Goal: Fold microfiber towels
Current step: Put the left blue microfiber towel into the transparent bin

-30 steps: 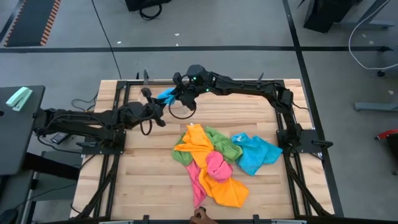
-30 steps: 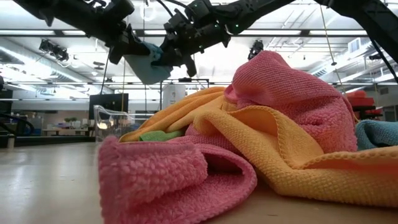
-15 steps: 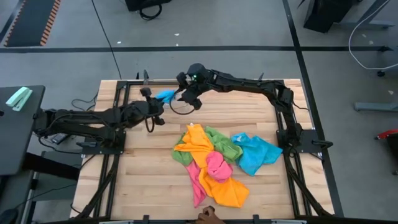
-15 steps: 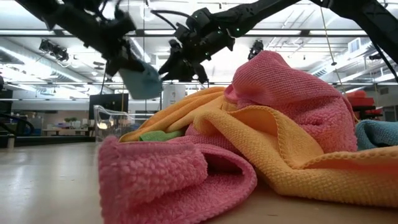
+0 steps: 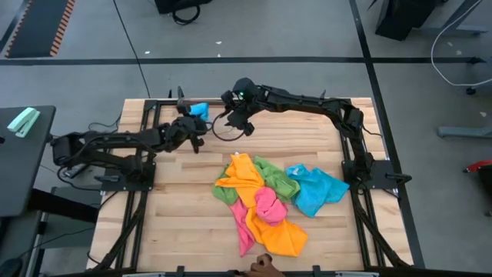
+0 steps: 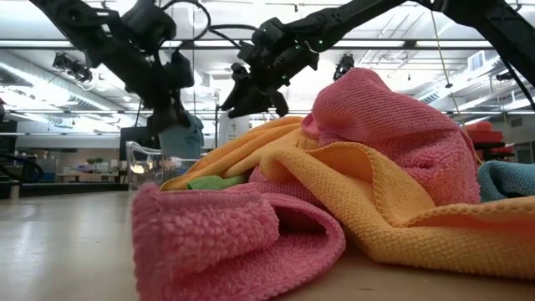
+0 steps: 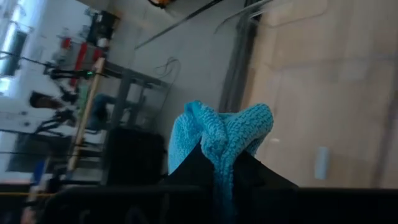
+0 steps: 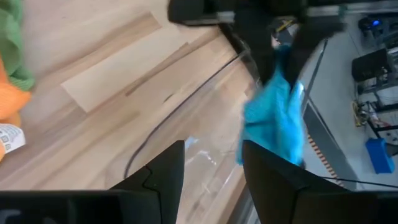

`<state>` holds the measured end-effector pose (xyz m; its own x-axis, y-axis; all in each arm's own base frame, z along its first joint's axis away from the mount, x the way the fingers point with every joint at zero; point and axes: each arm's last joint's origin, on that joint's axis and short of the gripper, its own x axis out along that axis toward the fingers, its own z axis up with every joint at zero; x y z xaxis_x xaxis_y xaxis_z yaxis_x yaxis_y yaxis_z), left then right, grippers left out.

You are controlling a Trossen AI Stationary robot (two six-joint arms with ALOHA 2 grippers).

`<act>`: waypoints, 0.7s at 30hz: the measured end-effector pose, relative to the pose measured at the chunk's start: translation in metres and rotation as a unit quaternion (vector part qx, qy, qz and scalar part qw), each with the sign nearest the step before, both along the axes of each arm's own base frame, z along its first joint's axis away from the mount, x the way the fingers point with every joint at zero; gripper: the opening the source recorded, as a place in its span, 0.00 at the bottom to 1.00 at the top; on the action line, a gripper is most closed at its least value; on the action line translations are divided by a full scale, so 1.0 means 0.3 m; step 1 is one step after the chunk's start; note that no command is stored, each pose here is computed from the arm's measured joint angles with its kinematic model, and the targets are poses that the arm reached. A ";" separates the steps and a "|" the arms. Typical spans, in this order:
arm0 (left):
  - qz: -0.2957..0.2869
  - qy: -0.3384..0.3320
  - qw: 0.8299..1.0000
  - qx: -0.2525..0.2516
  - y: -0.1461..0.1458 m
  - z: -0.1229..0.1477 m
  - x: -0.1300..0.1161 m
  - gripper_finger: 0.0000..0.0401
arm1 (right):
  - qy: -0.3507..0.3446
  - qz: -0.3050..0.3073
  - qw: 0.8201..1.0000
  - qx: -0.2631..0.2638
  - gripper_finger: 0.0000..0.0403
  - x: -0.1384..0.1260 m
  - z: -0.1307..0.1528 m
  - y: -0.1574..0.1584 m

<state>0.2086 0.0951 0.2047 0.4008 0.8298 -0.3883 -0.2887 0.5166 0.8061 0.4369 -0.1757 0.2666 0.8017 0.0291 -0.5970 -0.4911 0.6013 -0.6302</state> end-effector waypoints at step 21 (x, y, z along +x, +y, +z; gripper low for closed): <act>0.061 0.078 0.995 -0.006 0.091 -0.110 0.012 0.10 | 0.011 0.020 1.000 0.015 0.42 0.009 -0.007 0.043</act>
